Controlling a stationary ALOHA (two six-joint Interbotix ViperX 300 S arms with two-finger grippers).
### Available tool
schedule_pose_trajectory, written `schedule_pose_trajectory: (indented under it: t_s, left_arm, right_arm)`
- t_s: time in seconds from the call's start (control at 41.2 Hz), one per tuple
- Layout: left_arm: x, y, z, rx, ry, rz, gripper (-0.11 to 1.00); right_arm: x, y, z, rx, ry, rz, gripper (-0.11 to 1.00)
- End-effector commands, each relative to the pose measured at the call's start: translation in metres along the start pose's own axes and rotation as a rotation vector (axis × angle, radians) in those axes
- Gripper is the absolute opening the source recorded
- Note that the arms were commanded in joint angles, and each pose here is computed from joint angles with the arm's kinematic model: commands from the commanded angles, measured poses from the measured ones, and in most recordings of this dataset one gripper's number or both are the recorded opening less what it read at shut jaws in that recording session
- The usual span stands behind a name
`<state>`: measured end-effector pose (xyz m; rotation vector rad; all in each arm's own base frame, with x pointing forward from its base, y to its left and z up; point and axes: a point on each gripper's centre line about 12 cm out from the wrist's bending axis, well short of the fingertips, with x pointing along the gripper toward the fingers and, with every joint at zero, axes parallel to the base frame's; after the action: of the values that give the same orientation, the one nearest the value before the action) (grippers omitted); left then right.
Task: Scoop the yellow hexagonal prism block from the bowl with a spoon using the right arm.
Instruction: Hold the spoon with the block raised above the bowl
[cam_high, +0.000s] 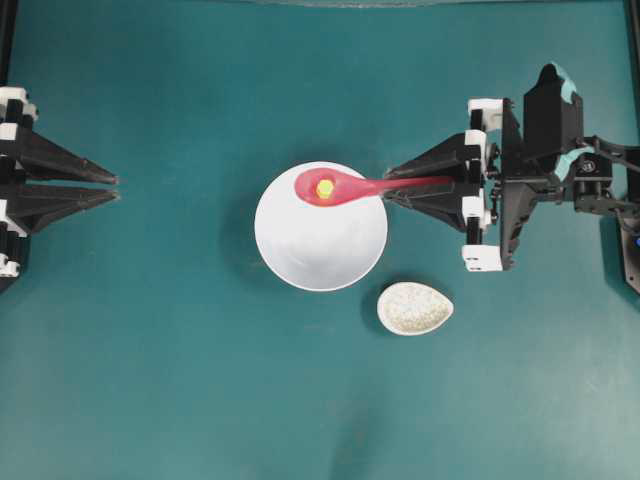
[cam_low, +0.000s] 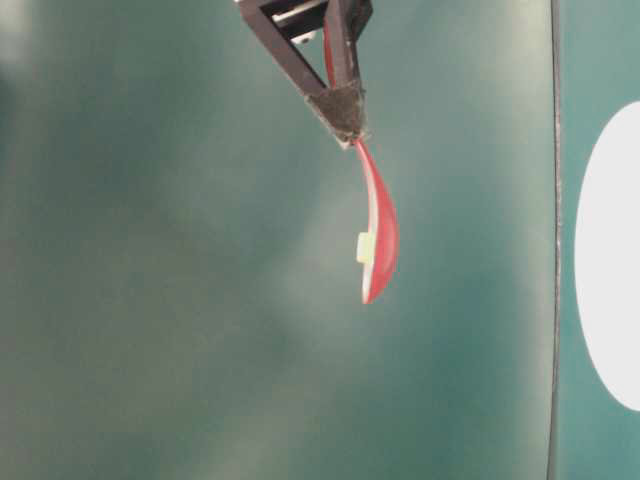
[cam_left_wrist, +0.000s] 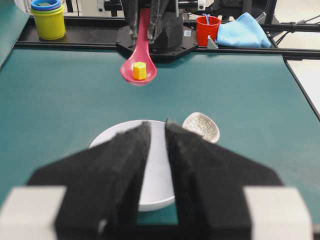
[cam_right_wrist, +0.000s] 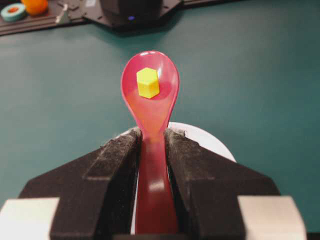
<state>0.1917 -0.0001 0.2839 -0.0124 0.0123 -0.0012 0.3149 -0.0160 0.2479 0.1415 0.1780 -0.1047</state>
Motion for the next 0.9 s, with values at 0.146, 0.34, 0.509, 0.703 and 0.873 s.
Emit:
schedule_pose_trajectory:
  t_s: [0.146,0.34,0.509,0.703,0.873]
  left_arm:
    - [0.0023,-0.0002,0.0116,0.0,-0.029,-0.001,0.19]
    - [0.0023,0.0001,0.0122,0.002,-0.034,0.001,0.19]
    - [0.002,0.0001,0.0127,0.0,-0.037,0.001,0.19]
    - [0.002,-0.0002,0.0127,0.0,-0.037,-0.001,0.19]
    - [0.002,0.0001,0.0127,0.002,-0.037,0.001,0.19]
  right_arm:
    - [-0.0023,0.0031,0.0126,-0.016,-0.047,0.013,0.25]
    - [-0.0024,0.0038,0.0135,-0.031,-0.055,0.018,0.25]
    - [-0.0026,0.0042,0.0148,-0.038,-0.059,0.021,0.25]
    - [-0.0021,0.0043,0.0149,-0.038,-0.059,0.021,0.25]
    - [-0.002,0.0044,0.015,-0.04,-0.056,0.022,0.25]
